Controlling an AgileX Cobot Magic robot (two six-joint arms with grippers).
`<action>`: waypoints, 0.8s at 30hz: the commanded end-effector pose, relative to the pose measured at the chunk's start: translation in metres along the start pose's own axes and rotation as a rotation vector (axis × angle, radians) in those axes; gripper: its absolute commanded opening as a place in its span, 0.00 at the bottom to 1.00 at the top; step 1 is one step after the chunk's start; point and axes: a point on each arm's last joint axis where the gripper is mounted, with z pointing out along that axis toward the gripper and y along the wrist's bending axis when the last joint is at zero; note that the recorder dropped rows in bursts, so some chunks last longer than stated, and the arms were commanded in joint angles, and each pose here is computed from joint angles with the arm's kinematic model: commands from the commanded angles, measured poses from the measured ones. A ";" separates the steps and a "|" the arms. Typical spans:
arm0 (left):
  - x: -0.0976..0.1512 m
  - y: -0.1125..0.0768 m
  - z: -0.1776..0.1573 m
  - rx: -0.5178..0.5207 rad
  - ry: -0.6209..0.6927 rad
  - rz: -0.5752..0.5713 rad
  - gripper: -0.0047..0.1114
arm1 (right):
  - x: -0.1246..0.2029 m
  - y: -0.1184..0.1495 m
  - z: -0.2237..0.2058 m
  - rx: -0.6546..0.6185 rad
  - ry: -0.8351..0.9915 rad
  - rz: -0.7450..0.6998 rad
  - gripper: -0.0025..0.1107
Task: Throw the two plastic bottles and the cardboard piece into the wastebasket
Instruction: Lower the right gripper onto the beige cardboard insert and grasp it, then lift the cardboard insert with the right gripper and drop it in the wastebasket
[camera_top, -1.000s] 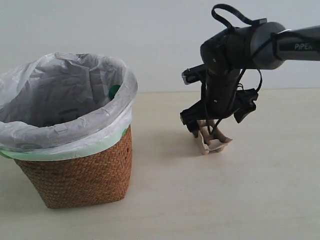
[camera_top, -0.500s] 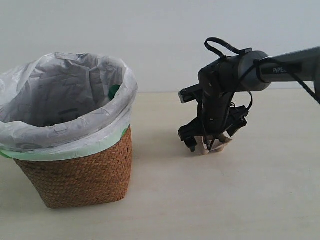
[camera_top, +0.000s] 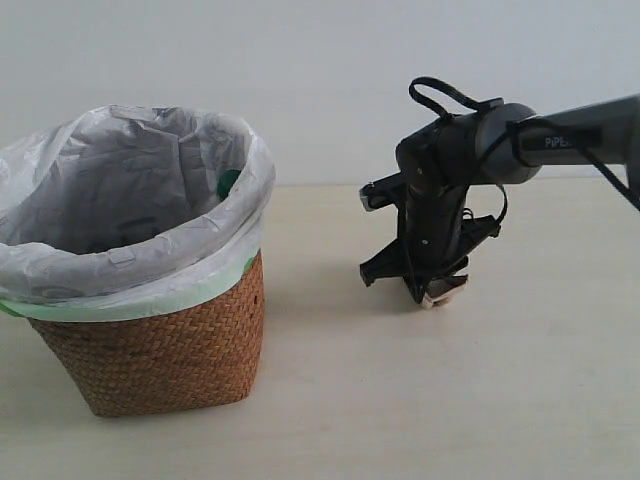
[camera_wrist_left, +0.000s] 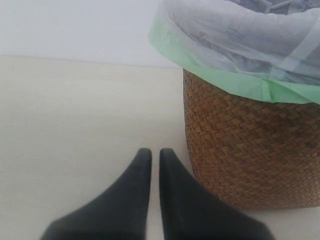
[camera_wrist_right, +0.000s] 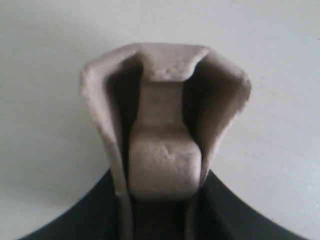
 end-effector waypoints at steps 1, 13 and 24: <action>0.001 0.000 0.000 -0.004 -0.002 -0.008 0.09 | 0.001 -0.006 -0.014 0.014 0.019 0.015 0.02; 0.001 0.000 0.000 -0.004 -0.002 -0.008 0.09 | 0.000 -0.041 -0.128 0.159 -0.134 0.086 0.02; 0.001 0.000 0.000 -0.004 -0.002 -0.008 0.09 | 0.022 -0.074 -0.203 0.367 -0.182 0.193 0.02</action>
